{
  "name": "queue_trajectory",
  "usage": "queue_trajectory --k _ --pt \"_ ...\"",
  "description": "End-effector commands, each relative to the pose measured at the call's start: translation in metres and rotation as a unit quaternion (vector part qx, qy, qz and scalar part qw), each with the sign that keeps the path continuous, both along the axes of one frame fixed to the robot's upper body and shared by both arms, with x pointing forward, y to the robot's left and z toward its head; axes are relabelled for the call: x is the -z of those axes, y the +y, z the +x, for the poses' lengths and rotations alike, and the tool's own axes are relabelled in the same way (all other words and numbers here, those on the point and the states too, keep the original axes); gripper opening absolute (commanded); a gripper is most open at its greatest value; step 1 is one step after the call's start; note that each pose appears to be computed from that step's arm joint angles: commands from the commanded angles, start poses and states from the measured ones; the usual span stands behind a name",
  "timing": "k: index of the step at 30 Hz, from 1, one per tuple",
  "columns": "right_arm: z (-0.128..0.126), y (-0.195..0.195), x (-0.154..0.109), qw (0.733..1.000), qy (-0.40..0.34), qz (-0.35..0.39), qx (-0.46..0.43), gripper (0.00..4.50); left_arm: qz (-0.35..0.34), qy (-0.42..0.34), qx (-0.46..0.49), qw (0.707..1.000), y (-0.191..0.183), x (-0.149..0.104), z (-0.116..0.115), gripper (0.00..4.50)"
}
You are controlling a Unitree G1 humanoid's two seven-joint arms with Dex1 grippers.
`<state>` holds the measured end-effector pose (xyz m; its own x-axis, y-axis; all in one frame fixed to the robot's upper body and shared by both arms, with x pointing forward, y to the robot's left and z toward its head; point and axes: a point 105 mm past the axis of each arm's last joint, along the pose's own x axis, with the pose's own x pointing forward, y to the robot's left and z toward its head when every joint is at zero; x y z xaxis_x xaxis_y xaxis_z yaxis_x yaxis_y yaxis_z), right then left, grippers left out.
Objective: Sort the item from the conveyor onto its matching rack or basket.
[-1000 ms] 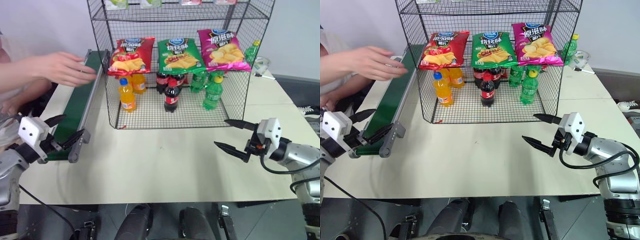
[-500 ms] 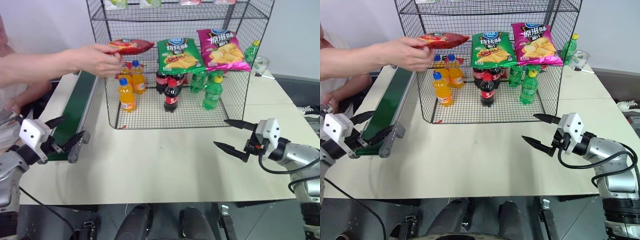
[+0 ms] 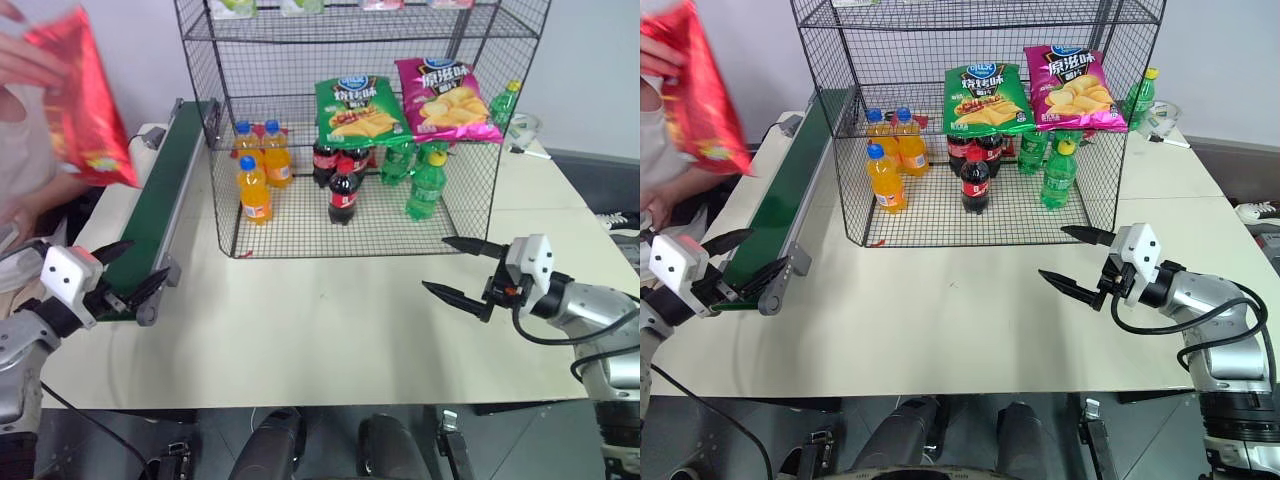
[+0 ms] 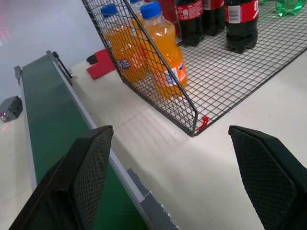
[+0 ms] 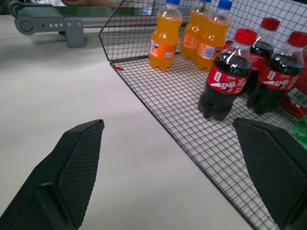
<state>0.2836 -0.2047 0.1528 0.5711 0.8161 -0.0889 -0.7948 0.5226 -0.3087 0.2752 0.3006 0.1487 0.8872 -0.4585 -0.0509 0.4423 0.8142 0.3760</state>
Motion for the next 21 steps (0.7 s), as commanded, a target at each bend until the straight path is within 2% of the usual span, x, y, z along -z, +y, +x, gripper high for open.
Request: queue_trajectory --k 1,6,13,21 --pt "-0.012 0.019 -0.014 0.998 0.006 0.034 -0.055 4.50 0.009 -0.025 0.003 1.000 -0.002 -0.012 -0.002 4.03" --pt "-0.026 0.039 -0.013 0.992 0.053 0.059 -0.102 4.50 0.011 -0.029 0.002 1.000 -0.003 -0.012 0.000 4.03" --pt "-0.014 0.048 -0.014 0.994 0.029 0.065 -0.086 4.50 0.026 -0.031 0.003 0.999 -0.005 -0.008 -0.003 4.03" --pt "-0.015 0.055 -0.016 0.992 0.030 0.070 -0.100 4.50 0.049 -0.027 0.002 0.998 -0.003 -0.001 -0.012 4.03"
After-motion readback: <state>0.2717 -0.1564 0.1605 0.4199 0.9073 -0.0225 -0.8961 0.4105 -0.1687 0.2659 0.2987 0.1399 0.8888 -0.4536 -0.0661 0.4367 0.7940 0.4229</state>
